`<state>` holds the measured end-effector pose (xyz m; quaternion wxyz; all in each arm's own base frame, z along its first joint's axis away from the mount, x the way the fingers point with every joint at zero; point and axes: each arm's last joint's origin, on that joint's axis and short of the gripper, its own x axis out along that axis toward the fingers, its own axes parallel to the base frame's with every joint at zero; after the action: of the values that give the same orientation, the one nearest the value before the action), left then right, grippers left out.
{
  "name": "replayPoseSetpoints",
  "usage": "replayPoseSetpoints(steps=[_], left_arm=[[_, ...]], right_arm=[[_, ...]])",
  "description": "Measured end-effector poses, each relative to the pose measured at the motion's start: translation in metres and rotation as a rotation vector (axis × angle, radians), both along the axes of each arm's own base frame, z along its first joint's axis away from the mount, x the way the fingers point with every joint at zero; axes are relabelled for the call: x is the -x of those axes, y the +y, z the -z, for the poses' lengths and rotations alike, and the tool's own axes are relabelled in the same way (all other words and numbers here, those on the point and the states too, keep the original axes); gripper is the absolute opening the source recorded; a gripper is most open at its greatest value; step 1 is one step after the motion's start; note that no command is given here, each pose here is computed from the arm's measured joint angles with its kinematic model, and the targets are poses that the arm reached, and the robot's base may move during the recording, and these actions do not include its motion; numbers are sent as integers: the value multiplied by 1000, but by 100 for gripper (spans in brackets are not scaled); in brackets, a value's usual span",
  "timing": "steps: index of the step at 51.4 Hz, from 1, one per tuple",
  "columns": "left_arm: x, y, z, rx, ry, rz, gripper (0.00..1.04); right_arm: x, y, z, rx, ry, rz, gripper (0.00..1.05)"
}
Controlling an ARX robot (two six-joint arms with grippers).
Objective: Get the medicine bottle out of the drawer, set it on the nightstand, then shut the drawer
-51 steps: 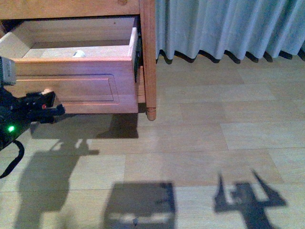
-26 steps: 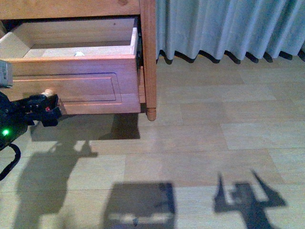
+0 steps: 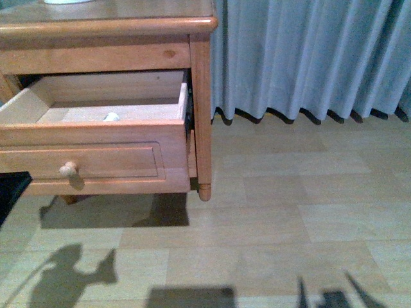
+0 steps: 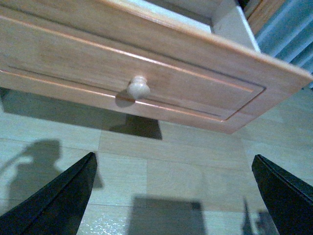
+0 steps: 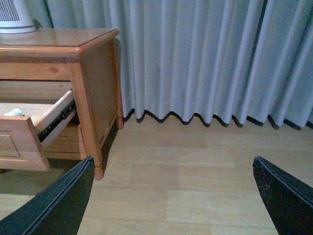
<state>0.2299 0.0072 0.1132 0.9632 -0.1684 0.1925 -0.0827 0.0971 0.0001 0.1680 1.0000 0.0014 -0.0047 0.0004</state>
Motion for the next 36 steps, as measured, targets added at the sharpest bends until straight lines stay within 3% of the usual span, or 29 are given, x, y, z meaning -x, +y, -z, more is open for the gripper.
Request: replayPoseSetpoints(steps=[15, 22, 26, 30, 36], left_arm=[[43, 25, -54, 85, 22, 43, 98], [66, 29, -82, 65, -39, 46, 97], [81, 25, -94, -162, -262, -103, 83], [97, 19, -99, -270, -370, -177, 69], [104, 13, -91, -312, -389, -182, 50]], right_arm=[[0, 0, 0, 0, 0, 0, 98], [0, 0, 0, 0, 0, 0, 98], [0, 0, 0, 0, 0, 0, 98], [0, 0, 0, 0, 0, 0, 98], [0, 0, 0, 0, 0, 0, 98]])
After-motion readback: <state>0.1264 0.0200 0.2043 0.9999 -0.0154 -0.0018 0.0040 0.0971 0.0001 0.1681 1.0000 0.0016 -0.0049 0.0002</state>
